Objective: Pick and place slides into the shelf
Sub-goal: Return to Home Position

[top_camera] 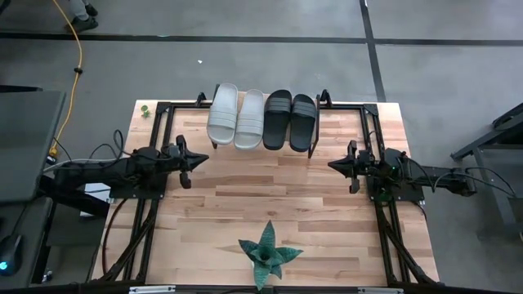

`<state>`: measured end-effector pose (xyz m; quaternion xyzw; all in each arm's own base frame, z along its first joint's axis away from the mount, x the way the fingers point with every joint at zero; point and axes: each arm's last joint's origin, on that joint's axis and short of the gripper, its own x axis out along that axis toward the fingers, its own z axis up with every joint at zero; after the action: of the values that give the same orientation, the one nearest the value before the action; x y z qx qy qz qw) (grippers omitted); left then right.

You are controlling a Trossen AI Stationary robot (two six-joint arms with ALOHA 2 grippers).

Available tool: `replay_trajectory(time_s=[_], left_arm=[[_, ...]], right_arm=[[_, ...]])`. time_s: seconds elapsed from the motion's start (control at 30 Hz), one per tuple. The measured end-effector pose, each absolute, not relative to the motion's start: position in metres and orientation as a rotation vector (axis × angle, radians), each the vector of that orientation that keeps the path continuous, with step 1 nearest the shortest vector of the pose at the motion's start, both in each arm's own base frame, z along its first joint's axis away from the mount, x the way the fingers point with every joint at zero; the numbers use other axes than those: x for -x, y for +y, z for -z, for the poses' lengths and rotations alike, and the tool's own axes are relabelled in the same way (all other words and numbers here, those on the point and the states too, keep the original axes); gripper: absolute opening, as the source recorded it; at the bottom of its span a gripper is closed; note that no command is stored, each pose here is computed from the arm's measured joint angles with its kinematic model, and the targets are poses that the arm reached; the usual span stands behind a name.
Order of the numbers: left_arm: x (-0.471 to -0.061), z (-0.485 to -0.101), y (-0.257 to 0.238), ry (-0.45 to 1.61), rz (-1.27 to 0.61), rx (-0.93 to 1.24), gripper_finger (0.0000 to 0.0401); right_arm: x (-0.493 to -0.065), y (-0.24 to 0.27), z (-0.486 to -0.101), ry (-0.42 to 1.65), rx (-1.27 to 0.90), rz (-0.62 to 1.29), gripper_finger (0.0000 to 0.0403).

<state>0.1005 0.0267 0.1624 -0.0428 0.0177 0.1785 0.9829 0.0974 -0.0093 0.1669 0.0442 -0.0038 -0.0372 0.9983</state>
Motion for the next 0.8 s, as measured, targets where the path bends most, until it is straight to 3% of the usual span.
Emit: replay_trajectory(time_s=[0.8], left_arm=[[-0.0992,-0.1628,0.0266,0.033,-0.367,0.076,0.0001]], right_arm=[[-0.0974,-0.0093,-0.1671,-0.007,-0.063,0.074,0.0000]])
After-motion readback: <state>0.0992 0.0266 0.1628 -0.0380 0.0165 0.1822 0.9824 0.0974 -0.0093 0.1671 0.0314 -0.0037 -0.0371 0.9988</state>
